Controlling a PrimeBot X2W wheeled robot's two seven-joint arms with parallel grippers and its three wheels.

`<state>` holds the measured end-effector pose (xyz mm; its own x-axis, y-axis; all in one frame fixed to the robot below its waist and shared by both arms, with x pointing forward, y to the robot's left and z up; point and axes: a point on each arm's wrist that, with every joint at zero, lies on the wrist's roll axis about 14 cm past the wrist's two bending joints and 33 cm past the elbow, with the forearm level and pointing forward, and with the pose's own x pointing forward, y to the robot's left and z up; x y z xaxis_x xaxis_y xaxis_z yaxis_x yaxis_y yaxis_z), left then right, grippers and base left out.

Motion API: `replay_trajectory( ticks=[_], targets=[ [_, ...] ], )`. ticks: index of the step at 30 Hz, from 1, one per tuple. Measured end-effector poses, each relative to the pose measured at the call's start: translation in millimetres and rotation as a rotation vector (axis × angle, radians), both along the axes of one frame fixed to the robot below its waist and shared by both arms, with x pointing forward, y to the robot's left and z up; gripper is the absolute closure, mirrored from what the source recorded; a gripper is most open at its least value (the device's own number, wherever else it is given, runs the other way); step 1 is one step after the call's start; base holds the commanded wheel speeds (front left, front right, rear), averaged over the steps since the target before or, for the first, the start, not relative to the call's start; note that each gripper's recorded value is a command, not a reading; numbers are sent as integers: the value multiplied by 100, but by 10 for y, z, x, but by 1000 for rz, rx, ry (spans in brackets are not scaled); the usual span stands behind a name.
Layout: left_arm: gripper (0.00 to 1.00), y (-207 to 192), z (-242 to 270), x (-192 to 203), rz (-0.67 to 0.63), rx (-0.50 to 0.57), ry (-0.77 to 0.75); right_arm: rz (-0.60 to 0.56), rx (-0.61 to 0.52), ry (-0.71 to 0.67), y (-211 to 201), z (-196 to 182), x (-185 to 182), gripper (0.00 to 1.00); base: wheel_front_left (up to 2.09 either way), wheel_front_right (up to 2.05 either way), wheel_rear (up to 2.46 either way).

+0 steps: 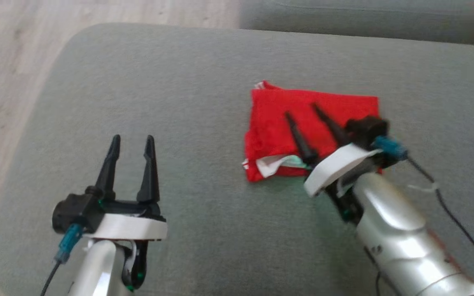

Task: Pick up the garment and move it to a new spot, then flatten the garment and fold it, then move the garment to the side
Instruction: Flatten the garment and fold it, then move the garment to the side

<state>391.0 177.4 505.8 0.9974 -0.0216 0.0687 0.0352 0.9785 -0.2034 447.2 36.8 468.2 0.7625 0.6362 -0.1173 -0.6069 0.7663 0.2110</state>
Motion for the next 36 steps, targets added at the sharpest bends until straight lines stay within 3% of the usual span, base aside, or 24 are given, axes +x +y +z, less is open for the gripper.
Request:
replay_trajectory(
  ticks=[5, 8, 12, 17, 28, 36],
  targets=[
    [0, -159, 56, 123, -46, -2, -22, -228, -3, -166, -735, 469, 357, 0, 0, 0, 0],
    [0, -246, 78, 189, -69, -1, -31, -346, -34, -257, -1183, 655, 355, 0, 0, 0, 0],
    [0, -311, 56, 233, -81, -12, -30, -508, -68, -213, -1802, 379, -43, 0, 0, 0, 0],
    [0, -465, -57, 230, -124, -12, 1, -607, -61, -148, -2124, 154, -355, 0, 0, 0, 0],
    [0, -491, -119, 237, -132, -13, 17, -617, -37, -132, -2116, 111, -398, 0, 0, 0, 0],
    [0, -436, -215, 200, -120, -9, 45, -559, -61, -133, -1929, 66, -192, 0, 0, 0, 0]
  ],
)
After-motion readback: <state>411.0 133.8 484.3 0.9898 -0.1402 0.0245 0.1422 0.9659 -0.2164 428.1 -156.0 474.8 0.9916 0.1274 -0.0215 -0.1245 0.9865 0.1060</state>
